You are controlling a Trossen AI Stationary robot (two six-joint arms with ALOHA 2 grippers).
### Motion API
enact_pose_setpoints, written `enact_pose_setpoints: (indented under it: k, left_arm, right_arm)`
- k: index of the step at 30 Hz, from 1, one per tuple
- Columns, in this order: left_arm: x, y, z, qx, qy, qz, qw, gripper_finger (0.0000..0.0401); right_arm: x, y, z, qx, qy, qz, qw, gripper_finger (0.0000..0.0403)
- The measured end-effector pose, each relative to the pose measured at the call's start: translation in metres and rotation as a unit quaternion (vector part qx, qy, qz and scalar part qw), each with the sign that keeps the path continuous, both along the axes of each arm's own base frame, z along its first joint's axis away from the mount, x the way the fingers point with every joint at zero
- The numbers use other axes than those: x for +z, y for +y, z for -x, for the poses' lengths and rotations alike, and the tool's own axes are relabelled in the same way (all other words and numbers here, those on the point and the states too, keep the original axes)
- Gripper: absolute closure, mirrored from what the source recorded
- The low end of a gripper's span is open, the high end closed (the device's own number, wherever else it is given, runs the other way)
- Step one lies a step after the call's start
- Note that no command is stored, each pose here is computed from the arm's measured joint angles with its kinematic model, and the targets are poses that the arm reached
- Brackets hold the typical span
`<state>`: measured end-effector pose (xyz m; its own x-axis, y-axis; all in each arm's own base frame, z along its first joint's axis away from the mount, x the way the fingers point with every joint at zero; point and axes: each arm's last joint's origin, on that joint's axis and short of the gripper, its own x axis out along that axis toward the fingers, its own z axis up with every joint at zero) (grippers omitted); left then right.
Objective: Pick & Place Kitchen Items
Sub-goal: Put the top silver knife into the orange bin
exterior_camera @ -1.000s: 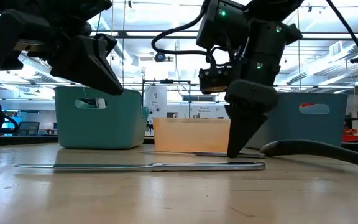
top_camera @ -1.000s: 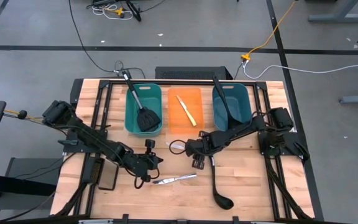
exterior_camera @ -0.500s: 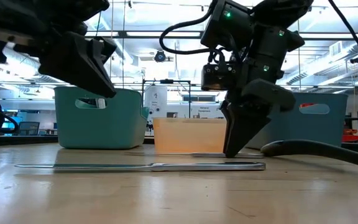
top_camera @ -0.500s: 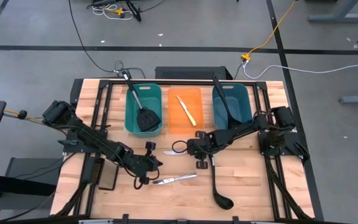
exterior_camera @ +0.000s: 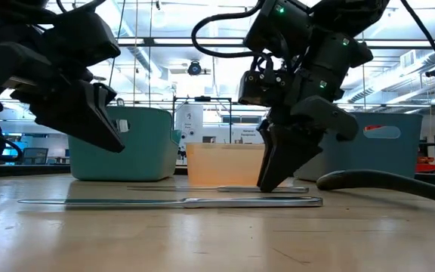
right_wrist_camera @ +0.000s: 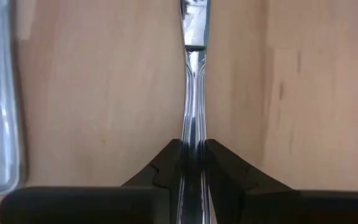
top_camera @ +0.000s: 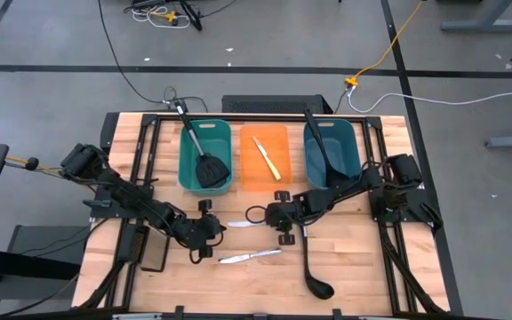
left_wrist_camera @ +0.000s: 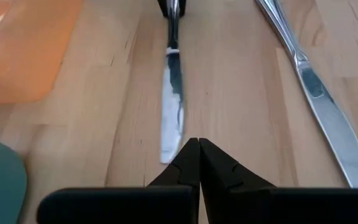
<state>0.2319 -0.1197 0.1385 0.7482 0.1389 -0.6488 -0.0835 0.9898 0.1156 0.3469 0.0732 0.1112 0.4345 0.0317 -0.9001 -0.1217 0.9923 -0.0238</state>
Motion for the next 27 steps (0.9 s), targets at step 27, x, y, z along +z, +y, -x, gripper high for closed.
enact_pose_setpoints:
  k: [27]
  left_arm:
    - [-0.038,0.001,-0.009,0.006,0.056,-0.014,0.998,0.0397]
  right_arm:
    - [0.001,0.003,-0.007,0.003,-0.038,-0.009,0.999,0.0328]
